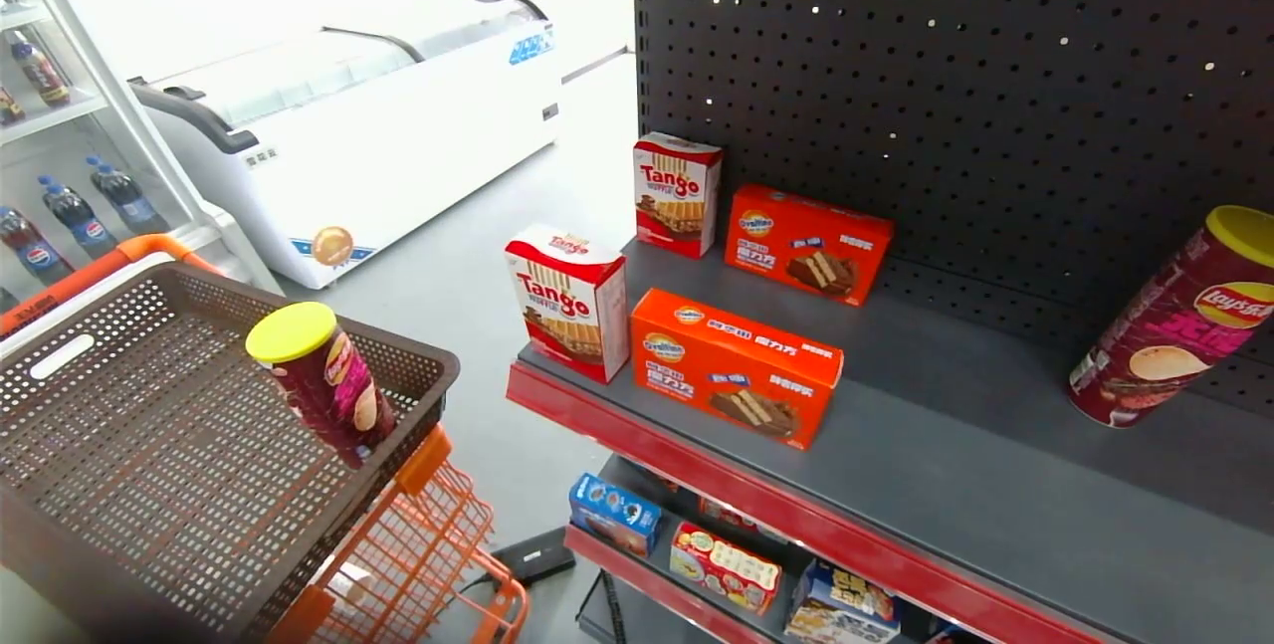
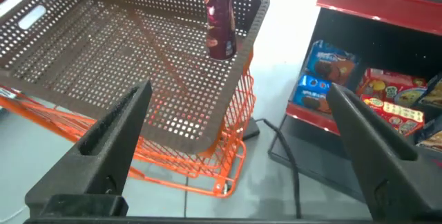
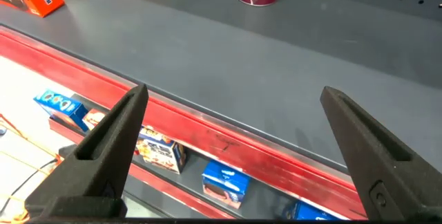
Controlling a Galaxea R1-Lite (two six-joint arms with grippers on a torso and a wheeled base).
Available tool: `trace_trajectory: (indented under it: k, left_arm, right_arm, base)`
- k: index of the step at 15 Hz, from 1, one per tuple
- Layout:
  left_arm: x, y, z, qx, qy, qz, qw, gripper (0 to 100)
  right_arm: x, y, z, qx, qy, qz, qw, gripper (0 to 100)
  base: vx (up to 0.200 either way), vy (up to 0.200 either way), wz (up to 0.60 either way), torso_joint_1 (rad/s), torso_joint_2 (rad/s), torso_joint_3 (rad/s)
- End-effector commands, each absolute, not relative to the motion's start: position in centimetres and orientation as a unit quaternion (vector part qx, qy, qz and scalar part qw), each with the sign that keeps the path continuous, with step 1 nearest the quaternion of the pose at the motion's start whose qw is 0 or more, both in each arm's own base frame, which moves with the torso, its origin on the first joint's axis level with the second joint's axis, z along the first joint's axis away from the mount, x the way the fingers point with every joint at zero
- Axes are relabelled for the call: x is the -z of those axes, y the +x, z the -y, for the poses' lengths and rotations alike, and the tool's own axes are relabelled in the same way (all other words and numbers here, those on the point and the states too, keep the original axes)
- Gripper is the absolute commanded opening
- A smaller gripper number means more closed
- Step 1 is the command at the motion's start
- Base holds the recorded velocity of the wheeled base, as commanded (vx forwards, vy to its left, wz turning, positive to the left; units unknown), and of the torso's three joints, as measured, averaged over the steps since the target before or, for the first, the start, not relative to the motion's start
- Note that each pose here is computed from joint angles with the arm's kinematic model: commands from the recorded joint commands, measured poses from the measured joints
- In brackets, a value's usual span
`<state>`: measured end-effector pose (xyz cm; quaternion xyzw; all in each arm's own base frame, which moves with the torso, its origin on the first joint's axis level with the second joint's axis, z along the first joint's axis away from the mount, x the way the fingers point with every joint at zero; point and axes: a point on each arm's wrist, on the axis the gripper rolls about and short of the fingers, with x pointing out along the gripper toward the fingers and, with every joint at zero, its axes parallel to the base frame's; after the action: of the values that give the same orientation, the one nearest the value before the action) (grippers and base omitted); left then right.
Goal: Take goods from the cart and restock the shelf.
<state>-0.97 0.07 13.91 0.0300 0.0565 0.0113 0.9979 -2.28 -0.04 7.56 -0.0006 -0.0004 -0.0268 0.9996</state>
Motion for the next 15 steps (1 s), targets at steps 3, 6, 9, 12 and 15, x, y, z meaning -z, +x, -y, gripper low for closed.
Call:
trace_trajectory:
  k: [3, 6, 9, 12, 15]
  left_arm:
    - [-16.7, 6.3, -0.4, -0.037, 0.010, -0.170, 0.985, 100]
    - [-16.0, 10.2, -1.2, -0.064, -0.001, -0.189, 0.980, 100]
    - [-13.4, 12.8, -1.5, -0.054, 0.007, -0.206, 0.977, 100]
    - [-11.7, 16.3, -1.9, -0.057, 0.006, -0.159, 0.986, 100]
    - [-10.0, 19.8, -2.4, -0.061, 0.007, -0.126, 0.990, 100]
  right_arm:
    - [-7.6, -2.3, 0.0, 0.026, -0.001, 0.001, 1.000, 100]
    - [-7.6, -2.3, 0.0, 0.027, -0.001, 0.001, 1.000, 100]
    - [-7.6, -2.3, 0.0, 0.027, -0.001, 0.001, 1.000, 100]
    - [-7.6, -2.3, 0.0, 0.027, -0.001, 0.001, 1.000, 100]
    - [-7.6, -2.3, 0.0, 0.027, -0.001, 0.001, 1.000, 100]
  base:
    - [0.000, 0.000, 0.00, 0.000, 0.00, 0.000]
    - [0.000, 0.000, 0.00, 0.000, 0.00, 0.000]
    - [0.000, 0.000, 0.00, 0.000, 0.00, 0.000]
    - [0.000, 0.000, 0.00, 0.000, 0.00, 0.000]
    - [0.000, 0.000, 0.00, 0.000, 0.00, 0.000]
